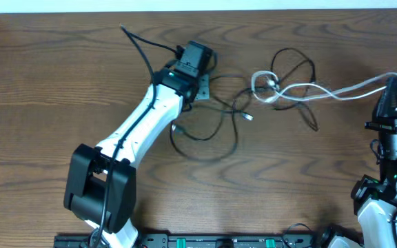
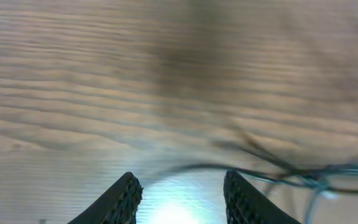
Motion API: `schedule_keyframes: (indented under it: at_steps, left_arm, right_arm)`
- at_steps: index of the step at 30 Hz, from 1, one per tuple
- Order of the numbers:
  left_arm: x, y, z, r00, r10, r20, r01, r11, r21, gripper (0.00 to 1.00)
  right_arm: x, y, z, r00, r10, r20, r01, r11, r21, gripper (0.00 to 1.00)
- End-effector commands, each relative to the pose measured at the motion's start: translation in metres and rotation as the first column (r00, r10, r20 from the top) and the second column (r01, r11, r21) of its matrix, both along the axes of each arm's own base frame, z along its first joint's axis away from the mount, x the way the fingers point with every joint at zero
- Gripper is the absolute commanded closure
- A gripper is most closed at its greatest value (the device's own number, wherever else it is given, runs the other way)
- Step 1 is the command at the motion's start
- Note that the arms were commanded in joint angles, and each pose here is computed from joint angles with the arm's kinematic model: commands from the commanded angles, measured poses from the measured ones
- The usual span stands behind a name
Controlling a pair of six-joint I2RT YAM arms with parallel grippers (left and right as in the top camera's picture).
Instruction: Untangle cables
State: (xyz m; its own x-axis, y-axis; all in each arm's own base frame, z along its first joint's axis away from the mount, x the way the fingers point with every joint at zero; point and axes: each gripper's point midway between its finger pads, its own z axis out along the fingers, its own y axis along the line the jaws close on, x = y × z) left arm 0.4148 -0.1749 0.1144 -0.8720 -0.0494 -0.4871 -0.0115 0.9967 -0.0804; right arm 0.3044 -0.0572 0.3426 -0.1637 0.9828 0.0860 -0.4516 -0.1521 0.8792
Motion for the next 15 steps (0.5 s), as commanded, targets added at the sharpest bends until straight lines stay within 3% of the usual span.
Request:
schedule_keyframes:
  at_steps: [1,9,12,13,15]
  left_arm:
    - [0.001,0.01,-0.006,1.0,0.025,-0.002,-0.025,0.999,0.04,0.56]
    - [0.001,0.009,-0.006,1.0,0.025,-0.003,-0.025,0.999,0.037,0.56]
    - [-0.004,-0.005,-0.008,0.999,-0.012,-0.033,0.011,0.999,-0.035,0.56]
    - [-0.007,-0.013,-0.008,0.998,-0.036,-0.049,0.032,0.997,-0.074,0.53]
    - [-0.012,-0.029,-0.007,0.993,-0.1,-0.067,0.089,0.985,-0.15,0.35]
  right_arm:
    - [-0.004,-0.008,0.015,0.999,-0.03,0.042,0.029,0.999,0.016,0.99]
    - [-0.004,-0.007,0.015,0.999,-0.017,0.038,0.016,1.0,0.021,0.99]
    - [-0.003,-0.002,0.012,1.0,0.006,0.025,-0.006,1.0,0.007,0.99]
    - [-0.002,-0.001,0.011,1.0,0.011,0.018,-0.011,1.0,0.004,0.99]
    - [-0.002,-0.001,0.009,1.0,0.015,0.009,-0.015,1.0,0.002,0.99]
